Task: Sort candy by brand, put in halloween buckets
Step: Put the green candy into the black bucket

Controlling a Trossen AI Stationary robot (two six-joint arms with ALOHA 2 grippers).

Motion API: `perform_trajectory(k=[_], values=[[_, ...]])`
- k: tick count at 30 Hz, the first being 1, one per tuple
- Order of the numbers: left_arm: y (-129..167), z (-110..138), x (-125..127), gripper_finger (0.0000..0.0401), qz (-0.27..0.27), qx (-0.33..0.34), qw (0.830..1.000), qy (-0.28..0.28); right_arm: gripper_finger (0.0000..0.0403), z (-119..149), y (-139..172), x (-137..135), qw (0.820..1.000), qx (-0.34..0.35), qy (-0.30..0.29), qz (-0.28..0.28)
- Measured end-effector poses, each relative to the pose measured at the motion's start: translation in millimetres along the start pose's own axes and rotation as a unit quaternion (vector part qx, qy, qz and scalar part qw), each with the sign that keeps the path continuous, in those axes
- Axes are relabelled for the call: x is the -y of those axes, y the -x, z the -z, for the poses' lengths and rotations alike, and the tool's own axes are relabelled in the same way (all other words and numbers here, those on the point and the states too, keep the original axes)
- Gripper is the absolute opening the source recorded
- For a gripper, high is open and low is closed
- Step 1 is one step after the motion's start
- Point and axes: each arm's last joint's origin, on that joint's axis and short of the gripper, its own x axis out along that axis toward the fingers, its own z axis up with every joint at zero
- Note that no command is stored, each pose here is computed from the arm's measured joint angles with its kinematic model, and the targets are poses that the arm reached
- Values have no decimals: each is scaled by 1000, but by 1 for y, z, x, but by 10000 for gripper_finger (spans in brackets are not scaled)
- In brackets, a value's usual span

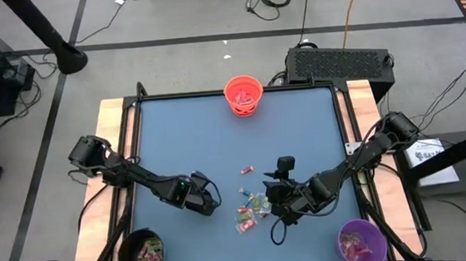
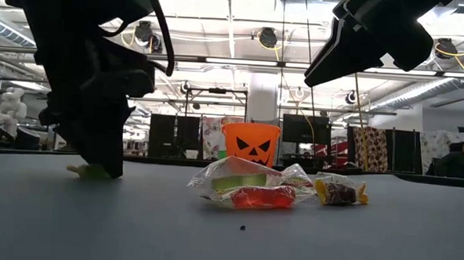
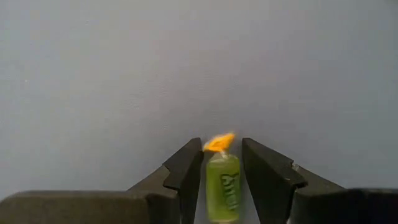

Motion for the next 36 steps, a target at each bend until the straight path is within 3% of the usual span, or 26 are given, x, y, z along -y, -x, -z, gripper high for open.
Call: perform_trajectory(k=[18,25,29,34,36], values=[[1,4,-4,126,4,-60,995,-78,125,0,0,0,1000,0,1,0],[1,5,-4,57,6,-69,993,-94,125,0,0,0,1000,0,2,0],[2,4,-3,53,8,-70,991,-112,125,0,0,0,1000,0,2,0],[23,0,1,48,13,-87,984,-155,125,0,0,0,1000,0,2,0],[45,-6,5,46,36,-60,983,-172,125,0,0,0,1000,0,2,0]])
